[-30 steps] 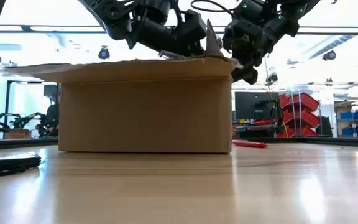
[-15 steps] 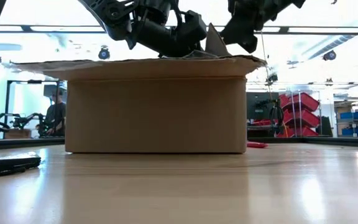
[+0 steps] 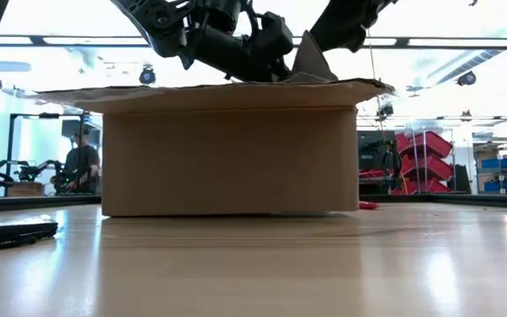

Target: Unpack boxes

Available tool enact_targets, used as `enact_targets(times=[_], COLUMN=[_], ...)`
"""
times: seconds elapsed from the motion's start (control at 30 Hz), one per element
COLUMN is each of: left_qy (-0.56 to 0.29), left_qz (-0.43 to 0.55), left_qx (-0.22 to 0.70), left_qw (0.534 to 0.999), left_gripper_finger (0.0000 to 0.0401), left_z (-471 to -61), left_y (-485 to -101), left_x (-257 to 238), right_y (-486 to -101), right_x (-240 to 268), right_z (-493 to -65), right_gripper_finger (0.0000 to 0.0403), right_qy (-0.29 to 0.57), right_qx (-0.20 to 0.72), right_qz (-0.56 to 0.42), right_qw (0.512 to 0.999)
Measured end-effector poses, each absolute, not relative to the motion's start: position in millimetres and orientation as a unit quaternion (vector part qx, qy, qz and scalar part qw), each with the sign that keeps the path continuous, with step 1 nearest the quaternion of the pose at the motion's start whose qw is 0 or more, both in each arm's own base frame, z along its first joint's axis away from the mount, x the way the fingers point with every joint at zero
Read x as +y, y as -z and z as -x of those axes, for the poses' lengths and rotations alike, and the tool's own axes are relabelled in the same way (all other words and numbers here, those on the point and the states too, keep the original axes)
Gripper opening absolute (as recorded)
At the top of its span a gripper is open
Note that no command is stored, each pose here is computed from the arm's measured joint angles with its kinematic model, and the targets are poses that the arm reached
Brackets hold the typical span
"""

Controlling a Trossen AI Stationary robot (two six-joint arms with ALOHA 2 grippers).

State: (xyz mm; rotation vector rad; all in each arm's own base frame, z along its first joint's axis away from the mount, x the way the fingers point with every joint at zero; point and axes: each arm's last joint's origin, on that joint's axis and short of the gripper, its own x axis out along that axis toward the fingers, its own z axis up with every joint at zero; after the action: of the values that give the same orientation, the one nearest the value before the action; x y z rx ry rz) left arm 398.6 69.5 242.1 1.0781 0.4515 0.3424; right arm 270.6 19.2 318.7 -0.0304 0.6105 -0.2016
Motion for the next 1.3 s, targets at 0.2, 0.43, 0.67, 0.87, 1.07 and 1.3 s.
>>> enact_targets(times=[0.2, 0.43, 0.67, 0.87, 1.07, 1.3], left_qy=[-0.163, -0.165, -0.165, -0.172, -0.18, -0.178], left_qz=[-0.507, -0.506, -0.506, -0.5, -0.495, -0.494], left_qx=[0.213, 0.215, 0.218, 0.22, 0.223, 0.221], left_qw=[0.819, 0.819, 0.818, 0.82, 0.821, 0.822], left_gripper_finger=[0.0064, 0.0064, 0.0064, 0.0064, 0.0064, 0.0064], left_z=[-398.1, -397.7, -397.4, -396.4, -395.3, -395.5], left_y=[-242.4, -242.4, -241.7, -242.0, -242.2, -242.1], left_x=[71.4, 73.1, 74.1, 79.0, 84.0, 83.1], right_y=[-312.1, -289.7, -281.0, -291.0, -300.1, -291.0], right_x=[52.2, 72.1, 75.8, 83.3, 88.5, 83.9], right_z=[-270.4, -282.6, -287.9, -287.9, -287.8, -289.0], right_gripper_finger=[0.0129, 0.0138, 0.0149, 0.015, 0.0151, 0.0154], right_qy=[0.168, 0.215, 0.225, 0.212, 0.206, 0.242], right_qx=[0.291, 0.304, 0.309, 0.297, 0.286, 0.302], right_qz=[0.083, 0.122, 0.105, 0.104, 0.104, 0.122], right_qw=[0.938, 0.92, 0.918, 0.925, 0.93, 0.914])
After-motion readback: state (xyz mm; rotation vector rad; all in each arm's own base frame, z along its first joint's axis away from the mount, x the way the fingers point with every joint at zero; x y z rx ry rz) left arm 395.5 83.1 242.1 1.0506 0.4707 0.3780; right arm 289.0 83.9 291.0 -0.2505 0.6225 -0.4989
